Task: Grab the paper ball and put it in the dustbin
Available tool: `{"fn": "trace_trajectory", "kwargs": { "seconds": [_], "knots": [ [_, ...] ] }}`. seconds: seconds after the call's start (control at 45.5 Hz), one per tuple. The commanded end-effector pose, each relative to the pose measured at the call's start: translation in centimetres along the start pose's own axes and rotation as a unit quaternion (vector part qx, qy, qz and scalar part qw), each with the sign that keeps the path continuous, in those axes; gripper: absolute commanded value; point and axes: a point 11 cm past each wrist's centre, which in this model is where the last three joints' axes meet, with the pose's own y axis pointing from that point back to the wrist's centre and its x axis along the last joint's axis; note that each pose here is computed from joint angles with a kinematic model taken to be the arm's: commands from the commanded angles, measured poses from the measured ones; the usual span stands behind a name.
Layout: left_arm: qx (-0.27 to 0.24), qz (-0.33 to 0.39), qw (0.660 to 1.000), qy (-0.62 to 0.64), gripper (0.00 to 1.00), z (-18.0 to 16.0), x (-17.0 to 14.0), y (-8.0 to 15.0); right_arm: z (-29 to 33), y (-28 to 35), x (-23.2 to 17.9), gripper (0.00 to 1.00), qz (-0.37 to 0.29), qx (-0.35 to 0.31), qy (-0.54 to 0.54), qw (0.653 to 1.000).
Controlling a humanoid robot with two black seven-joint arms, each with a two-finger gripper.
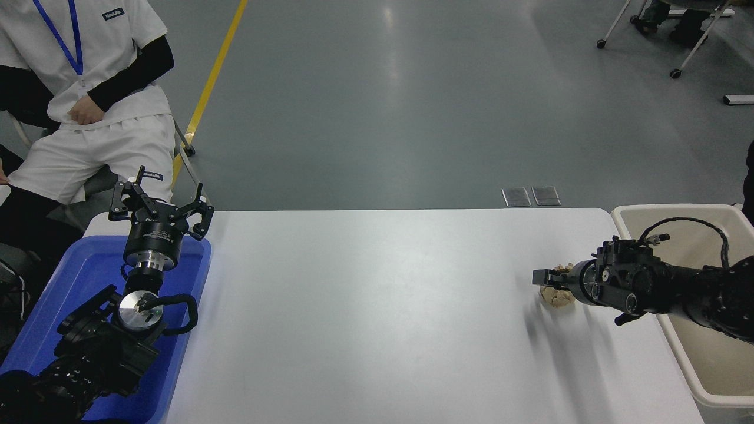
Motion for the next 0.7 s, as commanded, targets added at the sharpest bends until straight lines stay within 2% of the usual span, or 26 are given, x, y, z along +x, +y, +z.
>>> {"fn": "trace_trajectory", "kwargs": {
  "seconds": [0.0, 0.11, 0.154, 0.286, 0.352, 0.418, 0.462, 0.527, 0.549, 0.681],
  "knots": [
    [0.000, 0.000, 1.000, 0.000, 0.99, 0.0, 0.0, 0.0, -0.2, -0.3, -0.4, 1.00, 0.018, 0.003, -0.009, 1.000],
    [0.000, 0.000, 1.000, 0.000, 0.99, 0.0, 0.0, 0.0, -0.4, -0.5, -0.4, 0.97, 0.036, 0.007, -0.018, 0.999],
    [0.000, 0.000, 1.000, 0.000, 0.99, 0.0, 0.0, 0.0, -0.6, -0.6, -0.8, 0.90, 0.037, 0.010, -0.022, 0.999],
    [0.001, 0.000, 1.000, 0.000, 0.99, 0.0, 0.0, 0.0, -0.9, -0.6, -1.0, 0.78, 0.035, 0.012, -0.027, 0.999],
    [0.000, 0.000, 1.000, 0.000, 0.99, 0.0, 0.0, 0.0, -0.9, -0.7, -1.2, 0.65, 0.032, 0.013, -0.036, 0.999],
    [0.000, 0.000, 1.000, 0.000, 0.99, 0.0, 0.0, 0.0, -1.0, -0.7, -1.4, 0.48, 0.028, 0.014, -0.045, 0.998],
    [0.000, 0.000, 1.000, 0.000, 0.99, 0.0, 0.0, 0.0, -0.9, -0.7, -1.5, 0.33, 0.026, 0.014, -0.050, 0.998],
    [0.001, 0.000, 1.000, 0.000, 0.99, 0.0, 0.0, 0.0, -1.1, -0.7, -1.7, 0.05, 0.020, 0.017, -0.061, 0.998],
    [0.000, 0.000, 1.000, 0.000, 0.99, 0.0, 0.0, 0.0, -1.2, -0.7, -1.8, 0.00, 0.018, 0.019, -0.065, 0.998],
    [0.000, 0.000, 1.000, 0.000, 0.99, 0.0, 0.0, 0.0, -1.8, -0.6, -2.4, 0.00, 0.006, 0.030, -0.076, 0.997]
  ]
}}
